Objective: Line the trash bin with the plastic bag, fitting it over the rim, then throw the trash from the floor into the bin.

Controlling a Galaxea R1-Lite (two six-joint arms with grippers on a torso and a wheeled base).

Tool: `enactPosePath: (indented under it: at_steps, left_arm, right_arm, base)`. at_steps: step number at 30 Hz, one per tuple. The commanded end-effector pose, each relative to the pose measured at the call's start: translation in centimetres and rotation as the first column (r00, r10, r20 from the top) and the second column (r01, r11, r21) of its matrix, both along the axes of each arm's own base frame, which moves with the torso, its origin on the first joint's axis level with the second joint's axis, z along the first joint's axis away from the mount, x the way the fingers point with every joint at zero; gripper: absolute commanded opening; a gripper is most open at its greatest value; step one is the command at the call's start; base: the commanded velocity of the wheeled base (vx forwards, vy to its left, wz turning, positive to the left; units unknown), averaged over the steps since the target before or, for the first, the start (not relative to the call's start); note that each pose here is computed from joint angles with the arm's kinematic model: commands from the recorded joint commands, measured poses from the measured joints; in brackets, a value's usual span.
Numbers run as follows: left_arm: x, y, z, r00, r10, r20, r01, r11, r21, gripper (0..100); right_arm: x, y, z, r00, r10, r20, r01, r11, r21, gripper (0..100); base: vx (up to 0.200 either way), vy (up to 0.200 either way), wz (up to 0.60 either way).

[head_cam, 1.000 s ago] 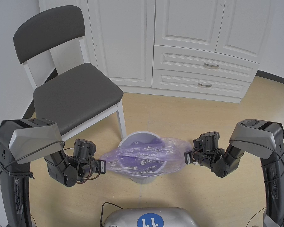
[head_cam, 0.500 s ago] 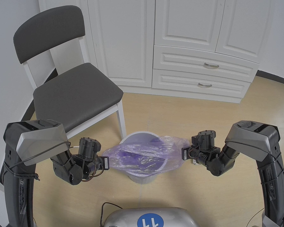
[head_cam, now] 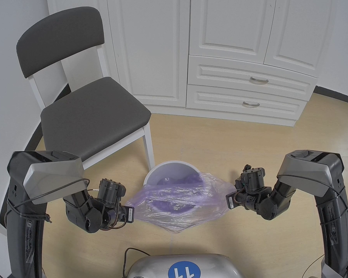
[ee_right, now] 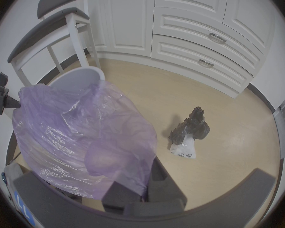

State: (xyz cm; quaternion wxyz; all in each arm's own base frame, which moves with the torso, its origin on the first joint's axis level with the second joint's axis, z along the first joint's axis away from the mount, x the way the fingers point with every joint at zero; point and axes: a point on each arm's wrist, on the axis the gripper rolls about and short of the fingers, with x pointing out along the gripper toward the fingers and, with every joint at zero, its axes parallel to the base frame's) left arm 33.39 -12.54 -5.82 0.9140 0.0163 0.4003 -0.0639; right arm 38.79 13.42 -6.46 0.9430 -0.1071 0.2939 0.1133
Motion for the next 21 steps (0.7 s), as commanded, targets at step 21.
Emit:
enactPosePath:
  at_steps: [21]
  left_arm:
    - [-0.6, 0.4, -1.7, 0.997, -0.047, -0.064, 0.049, 0.998, 0.033, 0]
  right_arm:
    - [-0.7, -0.4, -0.4, 0.997, 0.028, -0.066, -0.03, 0.999, -0.031, 0]
  base:
    - [0.0, 0.0, 0.0]
